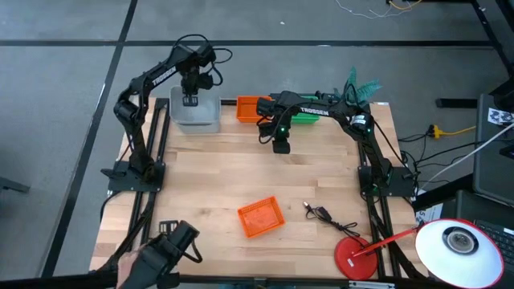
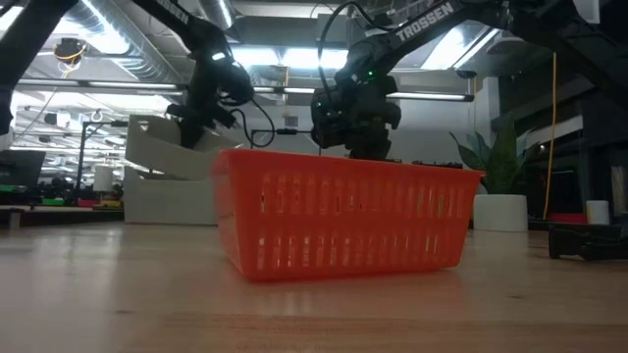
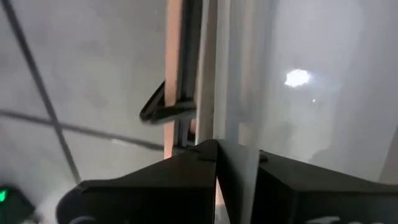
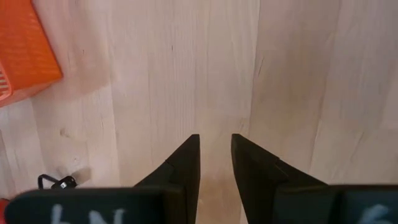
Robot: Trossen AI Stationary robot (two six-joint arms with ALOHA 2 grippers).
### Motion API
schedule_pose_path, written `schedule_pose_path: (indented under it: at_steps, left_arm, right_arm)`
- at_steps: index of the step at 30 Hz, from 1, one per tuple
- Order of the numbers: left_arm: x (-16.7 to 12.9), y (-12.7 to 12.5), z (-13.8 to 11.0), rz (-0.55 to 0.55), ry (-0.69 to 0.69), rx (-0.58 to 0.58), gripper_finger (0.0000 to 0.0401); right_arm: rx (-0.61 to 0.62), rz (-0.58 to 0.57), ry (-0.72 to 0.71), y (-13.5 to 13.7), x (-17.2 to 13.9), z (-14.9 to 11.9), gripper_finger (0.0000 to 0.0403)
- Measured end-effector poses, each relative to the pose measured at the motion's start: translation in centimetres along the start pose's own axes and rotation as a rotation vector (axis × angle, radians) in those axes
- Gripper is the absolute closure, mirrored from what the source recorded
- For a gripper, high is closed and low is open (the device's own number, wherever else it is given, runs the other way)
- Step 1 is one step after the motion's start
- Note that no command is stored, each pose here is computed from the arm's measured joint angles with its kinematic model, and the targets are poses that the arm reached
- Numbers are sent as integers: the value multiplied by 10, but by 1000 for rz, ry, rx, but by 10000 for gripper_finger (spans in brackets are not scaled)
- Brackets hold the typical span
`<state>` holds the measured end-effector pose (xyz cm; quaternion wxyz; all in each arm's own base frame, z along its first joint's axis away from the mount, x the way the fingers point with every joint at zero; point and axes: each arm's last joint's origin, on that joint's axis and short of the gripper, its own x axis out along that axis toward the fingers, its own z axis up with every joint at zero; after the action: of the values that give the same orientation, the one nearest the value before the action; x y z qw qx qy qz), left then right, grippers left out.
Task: Stack baskets by color
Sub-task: Stack the bottom gray bin on top of the top gray bin
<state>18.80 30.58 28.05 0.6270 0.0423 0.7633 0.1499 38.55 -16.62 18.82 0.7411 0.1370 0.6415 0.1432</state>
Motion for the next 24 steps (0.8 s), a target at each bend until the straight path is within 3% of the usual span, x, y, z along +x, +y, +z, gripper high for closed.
schedule_pose_path:
  at_steps: [6, 14, 18, 24]
  left_arm:
    - [16, 5, 7, -52, -34, 114, 401]
    - [48, 11, 20, -69, 23, 80, 396]
    - [49, 7, 26, -57, 47, 74, 373]
    - [32, 1, 30, -26, -23, 71, 343]
  right_arm:
    - [-6, -5, -12, -1, 0, 1, 312]
    - [-5, -5, -11, -1, 0, 1, 312]
    - [-6, -5, -12, -1, 0, 1, 312]
    - [-14, -13, -27, -1, 0, 3, 312]
